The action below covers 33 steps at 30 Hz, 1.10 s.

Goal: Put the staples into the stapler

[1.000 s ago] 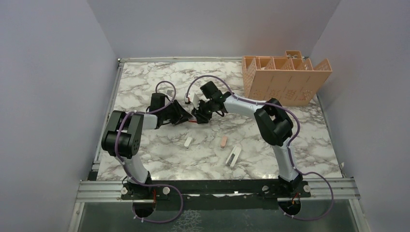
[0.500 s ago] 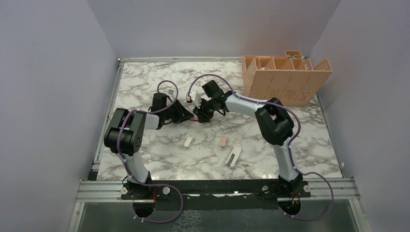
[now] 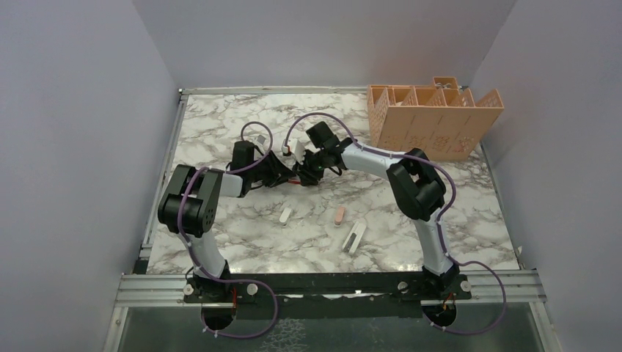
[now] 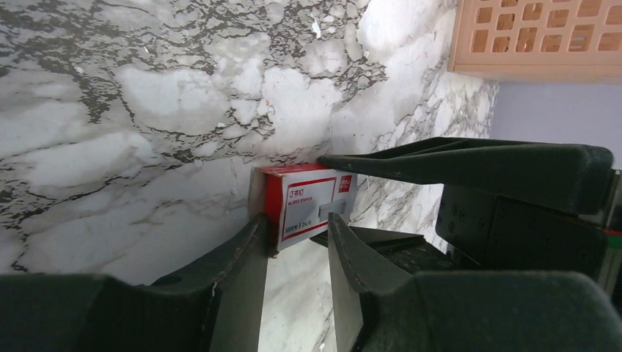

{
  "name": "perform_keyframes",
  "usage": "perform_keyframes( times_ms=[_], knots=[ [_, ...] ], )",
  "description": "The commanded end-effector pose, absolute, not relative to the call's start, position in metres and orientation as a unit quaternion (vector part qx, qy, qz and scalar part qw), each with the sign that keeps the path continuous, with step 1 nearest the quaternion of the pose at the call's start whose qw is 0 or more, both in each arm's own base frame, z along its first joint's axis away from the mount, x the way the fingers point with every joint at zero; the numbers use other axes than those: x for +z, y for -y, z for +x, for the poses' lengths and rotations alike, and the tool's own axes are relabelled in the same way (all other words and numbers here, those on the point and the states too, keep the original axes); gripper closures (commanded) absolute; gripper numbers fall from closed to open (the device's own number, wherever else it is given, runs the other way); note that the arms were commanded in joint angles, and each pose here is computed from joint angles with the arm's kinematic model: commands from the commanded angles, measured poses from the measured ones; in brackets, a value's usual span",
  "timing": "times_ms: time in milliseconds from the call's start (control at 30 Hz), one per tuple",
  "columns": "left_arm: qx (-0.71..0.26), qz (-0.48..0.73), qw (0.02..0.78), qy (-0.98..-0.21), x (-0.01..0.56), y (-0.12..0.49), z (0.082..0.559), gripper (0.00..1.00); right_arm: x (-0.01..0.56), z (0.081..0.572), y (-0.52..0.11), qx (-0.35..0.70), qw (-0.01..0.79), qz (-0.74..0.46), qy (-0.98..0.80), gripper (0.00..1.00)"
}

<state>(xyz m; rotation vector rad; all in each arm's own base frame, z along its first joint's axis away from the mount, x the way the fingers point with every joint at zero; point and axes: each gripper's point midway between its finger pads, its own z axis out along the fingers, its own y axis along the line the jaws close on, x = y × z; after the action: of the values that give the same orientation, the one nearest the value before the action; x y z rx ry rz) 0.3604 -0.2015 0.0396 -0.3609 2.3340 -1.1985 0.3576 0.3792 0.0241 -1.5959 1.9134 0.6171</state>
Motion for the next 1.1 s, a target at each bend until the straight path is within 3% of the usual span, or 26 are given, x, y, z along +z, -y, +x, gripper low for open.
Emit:
perform_keyframes(
  times_ms=[0, 300, 467, 633, 800, 1067],
  knots=[
    [-0.465, -0.094, 0.272, -0.837, 0.067, 0.211, 0.358, 0.64, -0.001, 0.350, -0.380, 0.224, 0.264, -0.595, -0.725, 0.56],
    [-0.471, -0.102, 0.237, -0.844, 0.049, 0.213, 0.350, 0.69, 0.008, 0.353, -0.383, 0.242, 0.263, -0.555, -0.751, 0.50],
    [-0.467, -0.109, 0.233, -0.846, 0.043, 0.211, 0.351, 0.71, 0.049, 0.366, -0.368, 0.285, 0.299, -0.473, -0.778, 0.38],
    [-0.467, -0.113, 0.228, -0.846, 0.041, 0.211, 0.353, 0.72, 0.078, 0.376, -0.345, 0.259, 0.354, -0.378, -0.815, 0.25],
    [-0.465, -0.114, 0.226, -0.849, 0.036, 0.210, 0.353, 0.76, 0.065, 0.377, -0.323, 0.227, 0.324, -0.281, -0.874, 0.26],
    [-0.468, -0.110, 0.221, -0.849, 0.035, 0.212, 0.354, 0.86, 0.048, 0.367, -0.338, 0.265, 0.274, -0.281, -0.881, 0.40]
  ],
)
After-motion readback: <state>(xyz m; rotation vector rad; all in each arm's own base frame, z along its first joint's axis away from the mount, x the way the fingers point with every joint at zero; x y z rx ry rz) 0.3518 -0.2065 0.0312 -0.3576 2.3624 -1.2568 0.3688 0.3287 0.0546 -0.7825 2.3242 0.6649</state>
